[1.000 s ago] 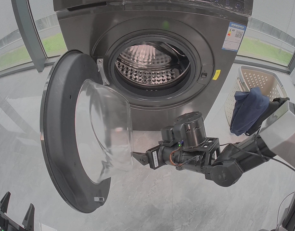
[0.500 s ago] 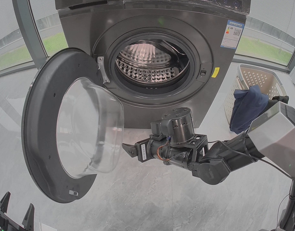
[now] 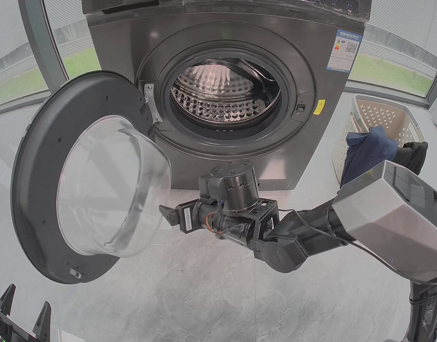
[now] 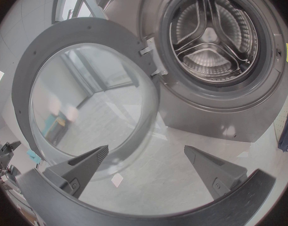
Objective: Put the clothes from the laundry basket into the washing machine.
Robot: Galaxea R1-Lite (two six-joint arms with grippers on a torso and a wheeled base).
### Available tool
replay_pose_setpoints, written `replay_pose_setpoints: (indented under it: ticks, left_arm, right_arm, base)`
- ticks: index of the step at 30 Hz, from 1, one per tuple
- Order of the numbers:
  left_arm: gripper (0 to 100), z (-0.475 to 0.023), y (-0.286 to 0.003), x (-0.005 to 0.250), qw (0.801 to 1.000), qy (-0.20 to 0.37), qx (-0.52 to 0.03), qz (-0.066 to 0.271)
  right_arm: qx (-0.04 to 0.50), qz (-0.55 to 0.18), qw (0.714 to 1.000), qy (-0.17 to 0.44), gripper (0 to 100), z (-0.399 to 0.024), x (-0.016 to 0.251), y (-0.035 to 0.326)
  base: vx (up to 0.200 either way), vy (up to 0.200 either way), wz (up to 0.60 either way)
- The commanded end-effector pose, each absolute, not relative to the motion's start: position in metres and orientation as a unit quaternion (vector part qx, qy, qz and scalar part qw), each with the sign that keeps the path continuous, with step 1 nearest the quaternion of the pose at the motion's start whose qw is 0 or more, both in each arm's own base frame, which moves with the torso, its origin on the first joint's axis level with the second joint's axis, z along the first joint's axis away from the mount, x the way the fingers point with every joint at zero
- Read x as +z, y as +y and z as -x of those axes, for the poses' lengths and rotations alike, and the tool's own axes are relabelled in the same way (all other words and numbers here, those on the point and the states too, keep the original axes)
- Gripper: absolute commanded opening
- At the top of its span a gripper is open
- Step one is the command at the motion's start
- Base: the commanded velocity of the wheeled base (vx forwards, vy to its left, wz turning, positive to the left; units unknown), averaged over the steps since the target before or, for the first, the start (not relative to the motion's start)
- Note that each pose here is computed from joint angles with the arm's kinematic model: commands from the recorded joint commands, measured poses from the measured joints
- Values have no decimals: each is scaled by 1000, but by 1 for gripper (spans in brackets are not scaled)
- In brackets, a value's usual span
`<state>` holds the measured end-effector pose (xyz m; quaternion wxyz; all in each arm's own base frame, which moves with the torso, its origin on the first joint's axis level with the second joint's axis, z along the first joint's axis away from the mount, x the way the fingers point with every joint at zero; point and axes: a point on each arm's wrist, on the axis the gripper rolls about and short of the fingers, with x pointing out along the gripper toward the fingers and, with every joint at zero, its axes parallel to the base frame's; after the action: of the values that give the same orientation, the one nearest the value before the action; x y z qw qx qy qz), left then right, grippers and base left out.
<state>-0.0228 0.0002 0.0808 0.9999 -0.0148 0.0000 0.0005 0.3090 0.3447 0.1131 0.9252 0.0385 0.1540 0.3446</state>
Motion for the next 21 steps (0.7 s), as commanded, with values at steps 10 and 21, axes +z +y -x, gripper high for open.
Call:
replay_pose_setpoints:
  ticks: [10,21]
  left_arm:
    - [100,23,0,76,1000,1,1,15]
    - [100,23,0,76,1000,2,1,15]
  right_arm:
    - [355,-41,923,143,100,-317,99,372]
    - [361,-56,925,107,100,-326,90,414]
  base:
    - [0,0,0]
    - [0,0,0]
